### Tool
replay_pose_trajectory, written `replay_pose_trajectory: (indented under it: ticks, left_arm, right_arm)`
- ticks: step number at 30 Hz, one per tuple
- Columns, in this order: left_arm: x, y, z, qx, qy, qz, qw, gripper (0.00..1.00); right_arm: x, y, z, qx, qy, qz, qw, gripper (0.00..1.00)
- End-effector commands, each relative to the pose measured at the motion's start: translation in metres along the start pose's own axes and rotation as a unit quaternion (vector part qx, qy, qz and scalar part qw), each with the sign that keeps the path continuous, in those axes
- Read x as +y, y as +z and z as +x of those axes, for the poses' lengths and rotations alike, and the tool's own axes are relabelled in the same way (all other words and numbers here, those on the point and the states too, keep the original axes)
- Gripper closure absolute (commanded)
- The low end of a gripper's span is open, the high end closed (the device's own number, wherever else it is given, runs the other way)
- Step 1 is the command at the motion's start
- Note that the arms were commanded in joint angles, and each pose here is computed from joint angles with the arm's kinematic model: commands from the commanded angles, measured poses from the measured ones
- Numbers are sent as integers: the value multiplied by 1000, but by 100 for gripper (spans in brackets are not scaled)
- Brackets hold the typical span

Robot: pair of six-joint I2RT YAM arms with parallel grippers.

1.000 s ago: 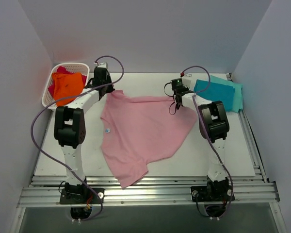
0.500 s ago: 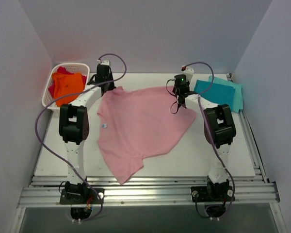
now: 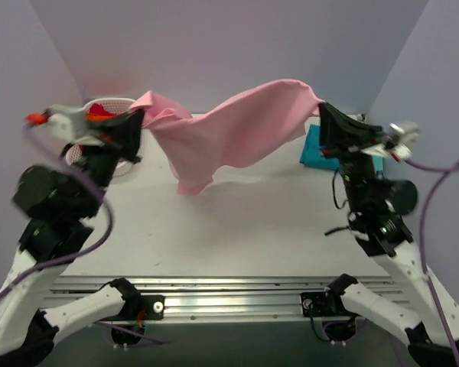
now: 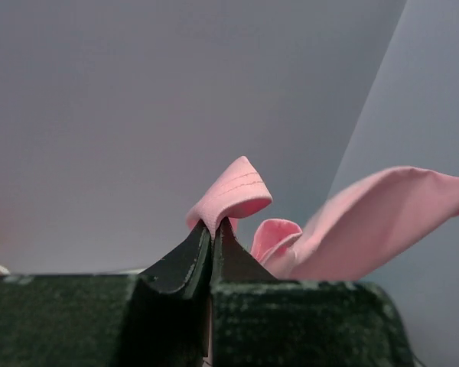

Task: Fold and stack the t-shirts
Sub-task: Flatten out the tshirt

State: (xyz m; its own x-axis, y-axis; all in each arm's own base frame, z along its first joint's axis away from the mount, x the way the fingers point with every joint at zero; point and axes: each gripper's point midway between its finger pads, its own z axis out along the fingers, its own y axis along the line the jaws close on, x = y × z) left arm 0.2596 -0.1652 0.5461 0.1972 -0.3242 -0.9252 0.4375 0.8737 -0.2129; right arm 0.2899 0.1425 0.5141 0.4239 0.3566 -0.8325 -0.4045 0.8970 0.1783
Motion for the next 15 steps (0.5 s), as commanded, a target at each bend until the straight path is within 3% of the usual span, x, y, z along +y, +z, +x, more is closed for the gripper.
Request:
replay_pose_trajectory:
  ticks: [1,3,7,15]
  left_arm:
    - [5,-29,-2,-8,-4,14,1000,98]
    - [-1,-55,-30,-41,-16,49,998,98]
    - [-14,-93,-65,-82,-38,112,990,98]
    - [-28,-137,-104,-124,-61,179,974,98]
  right_arm:
    - [29,-27,-44,-42,11,-86,995,100]
    - [40,-45,-84,-77,24,-120,990,100]
    - [51,-65,-123,-102,38,-156,982,100]
    - [58,-94,-163,-143,55,-190,970,100]
